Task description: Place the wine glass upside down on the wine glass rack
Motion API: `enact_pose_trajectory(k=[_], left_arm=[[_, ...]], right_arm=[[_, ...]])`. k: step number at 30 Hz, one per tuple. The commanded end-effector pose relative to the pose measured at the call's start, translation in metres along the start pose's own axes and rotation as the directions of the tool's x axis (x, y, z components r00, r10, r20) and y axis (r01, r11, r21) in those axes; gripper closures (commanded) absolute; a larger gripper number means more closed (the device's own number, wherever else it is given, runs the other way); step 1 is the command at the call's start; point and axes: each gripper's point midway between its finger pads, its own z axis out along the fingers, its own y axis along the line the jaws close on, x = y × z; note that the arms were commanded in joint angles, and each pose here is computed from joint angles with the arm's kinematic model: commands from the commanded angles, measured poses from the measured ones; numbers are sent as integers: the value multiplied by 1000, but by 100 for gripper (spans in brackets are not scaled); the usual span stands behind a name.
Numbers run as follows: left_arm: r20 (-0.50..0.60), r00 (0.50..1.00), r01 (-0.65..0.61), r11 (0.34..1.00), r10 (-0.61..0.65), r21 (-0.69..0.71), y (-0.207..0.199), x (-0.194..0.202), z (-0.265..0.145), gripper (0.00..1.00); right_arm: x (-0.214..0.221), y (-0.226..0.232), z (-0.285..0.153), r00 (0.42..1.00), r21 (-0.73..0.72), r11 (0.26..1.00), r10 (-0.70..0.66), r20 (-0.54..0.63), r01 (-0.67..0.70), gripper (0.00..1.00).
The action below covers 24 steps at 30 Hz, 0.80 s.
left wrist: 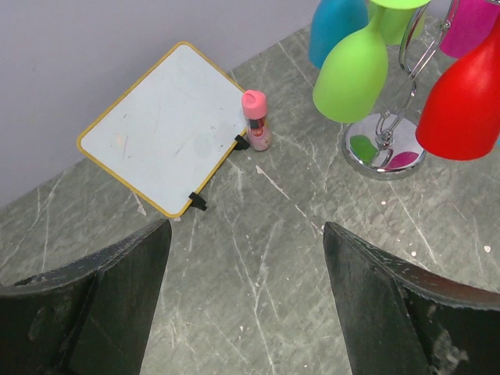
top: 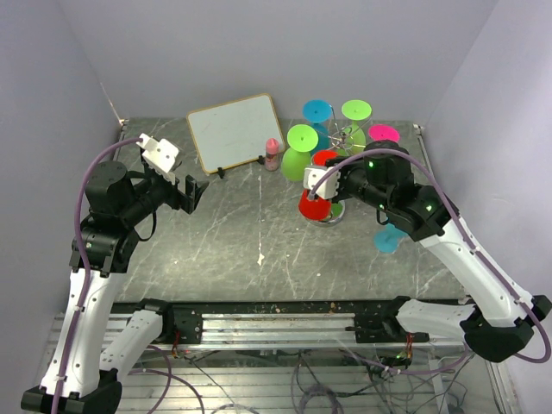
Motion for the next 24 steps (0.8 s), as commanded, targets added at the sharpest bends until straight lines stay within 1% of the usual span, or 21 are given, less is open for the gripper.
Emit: enact_pose_trajectory(k=[1,6,11,17,19,20,24], left_arm=[[12,1000,-16,1000,16,15,-1,-1,0,11],[13,1000,-18,1000,18,15,-1,-2,-1,11],[12,1000,-21,1000,21,15,-1,-2,-1,11],[12,1000,-26,1000,26,11,-1,-2,-2,11],[12,1000,-27,1000,27,9,0,-2,-2,10],[12,1000,-27,1000,27,9,-1,-2,-2,10],[10,1000,-25,1000,25,11,0,-1,-1,10]], right_arm=[[2,2,-8,1000,-4,1000,6,8,-6,62],[1,5,-10,1000,-17,1000,16,22,-16,57],[0,8,-12,999,-36,999,34,38,-33,50],[-3,9,-22,993,-53,996,82,81,-78,27],[-3,8,-27,989,-53,994,105,102,-100,16],[-3,6,-31,987,-50,993,117,113,-112,12],[-2,0,-48,971,-29,983,182,155,-180,1]])
